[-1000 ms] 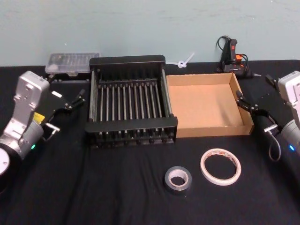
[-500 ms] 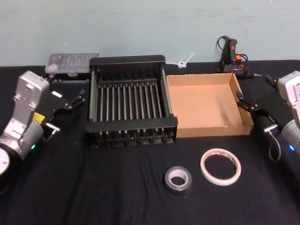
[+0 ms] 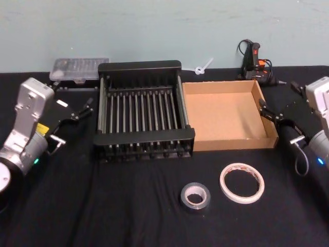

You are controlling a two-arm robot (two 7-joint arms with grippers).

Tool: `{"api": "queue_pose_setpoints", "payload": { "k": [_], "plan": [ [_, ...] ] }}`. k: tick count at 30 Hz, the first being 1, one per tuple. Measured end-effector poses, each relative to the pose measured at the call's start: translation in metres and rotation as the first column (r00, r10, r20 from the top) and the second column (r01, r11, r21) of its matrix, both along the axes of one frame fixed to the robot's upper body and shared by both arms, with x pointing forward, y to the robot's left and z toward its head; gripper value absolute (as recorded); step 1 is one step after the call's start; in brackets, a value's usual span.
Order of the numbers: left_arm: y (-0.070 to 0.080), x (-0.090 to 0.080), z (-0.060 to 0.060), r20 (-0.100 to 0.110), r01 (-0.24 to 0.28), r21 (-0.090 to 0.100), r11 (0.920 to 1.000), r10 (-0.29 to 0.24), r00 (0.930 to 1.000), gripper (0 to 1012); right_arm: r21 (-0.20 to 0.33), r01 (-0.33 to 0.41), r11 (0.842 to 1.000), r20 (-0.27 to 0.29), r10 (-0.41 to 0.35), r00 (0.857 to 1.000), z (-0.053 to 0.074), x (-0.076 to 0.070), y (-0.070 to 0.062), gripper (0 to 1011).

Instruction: Pick up the white tape and place it into the black box , Pick up the silver tape and place it into the brown box.

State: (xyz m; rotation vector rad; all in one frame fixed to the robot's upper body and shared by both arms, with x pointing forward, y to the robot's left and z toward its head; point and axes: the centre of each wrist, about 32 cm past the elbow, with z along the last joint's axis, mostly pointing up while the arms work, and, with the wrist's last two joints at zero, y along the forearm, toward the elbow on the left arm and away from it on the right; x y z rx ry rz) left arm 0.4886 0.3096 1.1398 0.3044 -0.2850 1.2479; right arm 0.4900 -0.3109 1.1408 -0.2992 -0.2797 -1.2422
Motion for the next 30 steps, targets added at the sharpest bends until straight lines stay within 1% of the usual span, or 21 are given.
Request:
{"api": "queue_pose_setpoints", "payload": {
  "k": [6,16,19,24,29,30],
  "plan": [
    [0.0,0.0,0.0,0.0,0.0,0.0,1.0,0.0,1.0,1002,0.006,-0.008,1.0,0.0,0.008,1.0,0.005,-0.001,-0.003,1002],
    [0.0,0.0,0.0,0.0,0.0,0.0,1.0,0.0,1.0,1001,0.001,-0.054,0.999,-0.031,0.054,0.998,0.019,-0.013,-0.01,1002],
    [0.0,0.0,0.0,0.0,0.0,0.0,1.0,0.0,1.0,1001,0.004,-0.071,0.997,-0.05,0.071,0.996,0.024,-0.018,-0.013,1002],
    [0.0,0.0,0.0,0.0,0.0,0.0,1.0,0.0,1.0,1001,0.019,-0.095,0.995,-0.103,0.097,0.99,0.032,-0.027,-0.018,1002],
    [0.0,0.0,0.0,0.0,0.0,0.0,1.0,0.0,1.0,1001,0.04,-0.12,0.992,-0.148,0.124,0.981,0.038,-0.035,-0.02,1002],
    [0.0,0.0,0.0,0.0,0.0,0.0,1.0,0.0,1.0,1001,0.051,-0.136,0.989,-0.174,0.143,0.974,0.038,-0.04,-0.02,1002]
  ]
}}
